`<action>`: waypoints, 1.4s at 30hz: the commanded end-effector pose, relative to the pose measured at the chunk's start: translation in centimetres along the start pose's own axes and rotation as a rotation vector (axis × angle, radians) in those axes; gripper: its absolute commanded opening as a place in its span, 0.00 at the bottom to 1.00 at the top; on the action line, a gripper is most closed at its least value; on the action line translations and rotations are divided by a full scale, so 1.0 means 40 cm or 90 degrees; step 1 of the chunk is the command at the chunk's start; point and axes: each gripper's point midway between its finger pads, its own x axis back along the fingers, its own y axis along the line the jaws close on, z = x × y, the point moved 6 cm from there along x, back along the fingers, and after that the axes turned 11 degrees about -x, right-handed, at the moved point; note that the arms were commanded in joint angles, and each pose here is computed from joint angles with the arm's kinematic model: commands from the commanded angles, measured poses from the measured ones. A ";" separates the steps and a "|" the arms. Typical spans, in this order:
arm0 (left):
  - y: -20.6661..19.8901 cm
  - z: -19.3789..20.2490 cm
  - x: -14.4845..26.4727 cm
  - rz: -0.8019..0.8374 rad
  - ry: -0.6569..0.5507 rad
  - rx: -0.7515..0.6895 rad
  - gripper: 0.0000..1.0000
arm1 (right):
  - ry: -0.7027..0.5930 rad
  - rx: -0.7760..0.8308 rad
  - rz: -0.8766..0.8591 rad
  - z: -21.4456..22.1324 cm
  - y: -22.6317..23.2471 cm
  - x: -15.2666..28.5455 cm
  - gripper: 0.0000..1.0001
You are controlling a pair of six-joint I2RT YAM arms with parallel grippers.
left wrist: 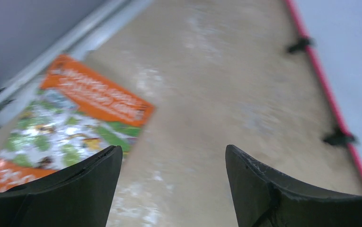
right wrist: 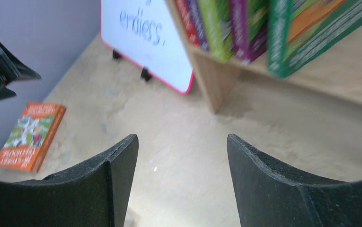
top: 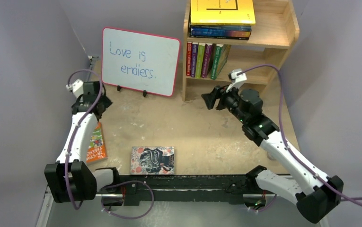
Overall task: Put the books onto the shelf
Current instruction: Adjust the book on the shelf, then pick up the book from the center of the board.
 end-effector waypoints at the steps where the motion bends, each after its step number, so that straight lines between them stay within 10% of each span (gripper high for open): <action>1: 0.175 0.028 -0.029 -0.197 0.021 0.056 0.81 | 0.050 -0.058 -0.081 0.075 0.062 -0.038 0.70; 8: 0.232 0.071 -0.133 -0.177 0.117 0.178 0.79 | 0.158 -0.095 -0.084 0.226 0.122 -0.102 0.71; 14: 0.139 0.098 -0.030 0.063 0.110 0.168 0.76 | 0.322 -0.158 0.009 0.427 0.139 -0.103 0.73; 26: 0.075 0.237 0.051 0.131 0.192 0.168 0.76 | 0.565 -0.175 0.020 0.678 0.182 -0.056 0.73; 31: 0.066 0.262 0.039 0.136 0.215 0.166 0.76 | 0.611 -0.213 0.007 0.738 0.191 -0.076 0.56; 37: 0.058 0.259 0.034 0.142 0.219 0.162 0.76 | 0.576 -0.281 0.023 0.733 0.184 -0.085 0.01; 42: 0.041 0.265 0.033 0.164 0.226 0.158 0.76 | 0.471 -0.358 0.105 0.685 0.109 -0.083 0.00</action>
